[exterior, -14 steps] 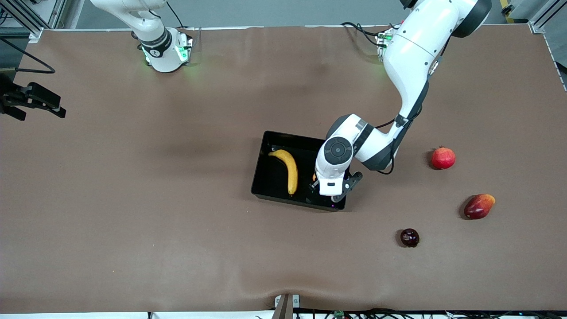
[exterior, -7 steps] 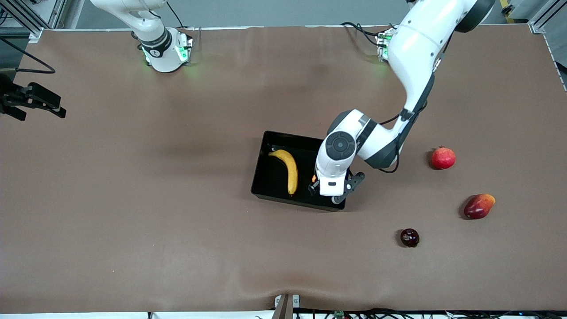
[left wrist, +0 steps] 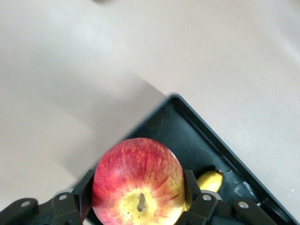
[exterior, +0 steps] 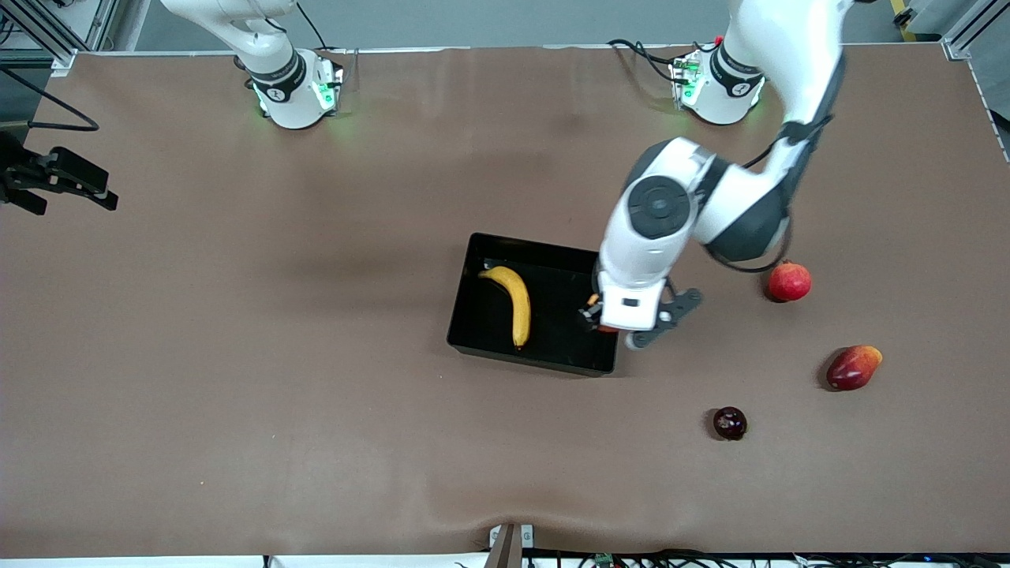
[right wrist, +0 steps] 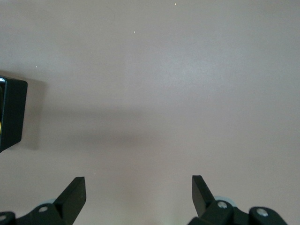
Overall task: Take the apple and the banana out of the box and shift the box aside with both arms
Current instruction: 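Lift the apple out of the box toward the other fruits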
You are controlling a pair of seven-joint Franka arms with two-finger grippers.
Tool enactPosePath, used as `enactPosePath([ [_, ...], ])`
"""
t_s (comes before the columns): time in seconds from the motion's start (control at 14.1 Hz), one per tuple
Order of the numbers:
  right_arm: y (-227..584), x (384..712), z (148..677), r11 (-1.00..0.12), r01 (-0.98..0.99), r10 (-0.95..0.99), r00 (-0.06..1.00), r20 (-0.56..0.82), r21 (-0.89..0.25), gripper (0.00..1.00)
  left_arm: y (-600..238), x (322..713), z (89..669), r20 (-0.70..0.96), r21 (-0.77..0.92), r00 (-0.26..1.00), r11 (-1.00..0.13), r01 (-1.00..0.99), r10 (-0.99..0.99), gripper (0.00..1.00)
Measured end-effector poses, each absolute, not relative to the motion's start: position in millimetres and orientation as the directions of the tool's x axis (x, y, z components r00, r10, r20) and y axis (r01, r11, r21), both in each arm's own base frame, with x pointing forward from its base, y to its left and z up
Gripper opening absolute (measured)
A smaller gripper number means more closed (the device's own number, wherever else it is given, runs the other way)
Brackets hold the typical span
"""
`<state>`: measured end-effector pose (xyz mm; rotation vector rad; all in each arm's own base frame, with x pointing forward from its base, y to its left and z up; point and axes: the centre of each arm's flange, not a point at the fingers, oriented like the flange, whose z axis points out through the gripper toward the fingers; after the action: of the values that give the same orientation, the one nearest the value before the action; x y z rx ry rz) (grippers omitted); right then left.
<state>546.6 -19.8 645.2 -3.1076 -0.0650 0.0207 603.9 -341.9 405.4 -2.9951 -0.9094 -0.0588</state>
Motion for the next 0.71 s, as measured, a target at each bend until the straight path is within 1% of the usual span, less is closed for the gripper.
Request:
enactPosePath([
  [0.35, -20, 547, 645, -0.999, 0.042, 0.042, 0.999, -0.014, -0.034, 1.0, -243, 624, 453, -0.033, -0.02, 0.899, -0.9, 0.436, 0.436, 0.78],
  [0.5, -19, 547, 645, -0.999, 0.042, 0.043, 0.999, -0.014, -0.034, 1.0, -206, 629, 455, -0.07, -0.034, 0.918, -0.92, 0.39, 0.391, 0.78],
  [0.71, -19, 548, 644, -0.999, 0.043, 0.043, 0.999, -0.015, -0.034, 1.0, -161, 634, 436, -0.116, -0.053, 0.933, -0.941, 0.336, 0.34, 0.78],
])
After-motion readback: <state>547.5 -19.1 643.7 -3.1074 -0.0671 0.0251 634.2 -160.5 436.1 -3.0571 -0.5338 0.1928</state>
